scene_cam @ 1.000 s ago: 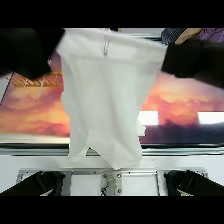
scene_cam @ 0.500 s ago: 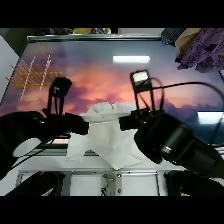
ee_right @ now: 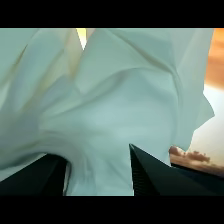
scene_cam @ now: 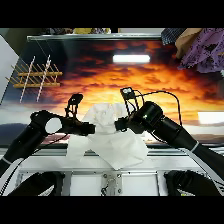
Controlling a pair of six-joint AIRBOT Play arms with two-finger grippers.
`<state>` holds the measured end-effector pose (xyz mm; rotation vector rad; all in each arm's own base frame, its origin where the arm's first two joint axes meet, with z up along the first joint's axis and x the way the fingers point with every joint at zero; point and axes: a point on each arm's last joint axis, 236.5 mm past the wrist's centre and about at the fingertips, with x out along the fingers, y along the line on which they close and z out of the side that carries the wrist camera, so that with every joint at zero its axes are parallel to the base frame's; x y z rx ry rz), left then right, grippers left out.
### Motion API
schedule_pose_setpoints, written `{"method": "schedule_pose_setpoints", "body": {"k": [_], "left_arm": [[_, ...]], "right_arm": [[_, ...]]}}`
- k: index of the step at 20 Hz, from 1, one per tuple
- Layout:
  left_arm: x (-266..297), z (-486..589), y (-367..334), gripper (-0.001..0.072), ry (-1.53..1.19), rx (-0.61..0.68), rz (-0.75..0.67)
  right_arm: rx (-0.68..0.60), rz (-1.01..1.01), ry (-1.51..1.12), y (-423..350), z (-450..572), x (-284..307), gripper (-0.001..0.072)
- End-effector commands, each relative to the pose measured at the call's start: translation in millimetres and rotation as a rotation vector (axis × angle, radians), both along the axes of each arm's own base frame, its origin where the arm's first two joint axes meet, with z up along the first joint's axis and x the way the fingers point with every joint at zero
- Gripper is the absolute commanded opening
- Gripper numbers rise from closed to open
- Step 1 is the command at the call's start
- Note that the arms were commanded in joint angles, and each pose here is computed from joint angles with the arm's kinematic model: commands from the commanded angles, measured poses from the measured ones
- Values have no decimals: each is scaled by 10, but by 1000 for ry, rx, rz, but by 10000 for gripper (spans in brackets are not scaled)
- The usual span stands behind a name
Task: Fold the clothes and pants, and hang the long-sleeved shirts on hangers.
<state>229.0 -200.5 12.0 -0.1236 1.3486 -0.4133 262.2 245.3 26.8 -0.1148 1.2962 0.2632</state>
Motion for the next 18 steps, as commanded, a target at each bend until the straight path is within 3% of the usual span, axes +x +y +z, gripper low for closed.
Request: {"method": "schedule_pose_setpoints", "body": {"k": [1,5,6,8,18], "left_arm": [[-47,-156,-70,27,67,-12,-21],[-47,-17,-69,27,26,-35,-24],[-49,35,-68,27,10,-44,-24],[-55,136,-64,27,-19,-61,-25],[-76,286,-53,27,-62,-85,-26]], "right_arm": [[-7,117,-4,40,-69,57,421],[48,293,-23,57,324,135,432],[97,352,-12,111,450,120,497],[169,455,-8,219,610,77,510],[85,573,112,203,169,34,509]]}}
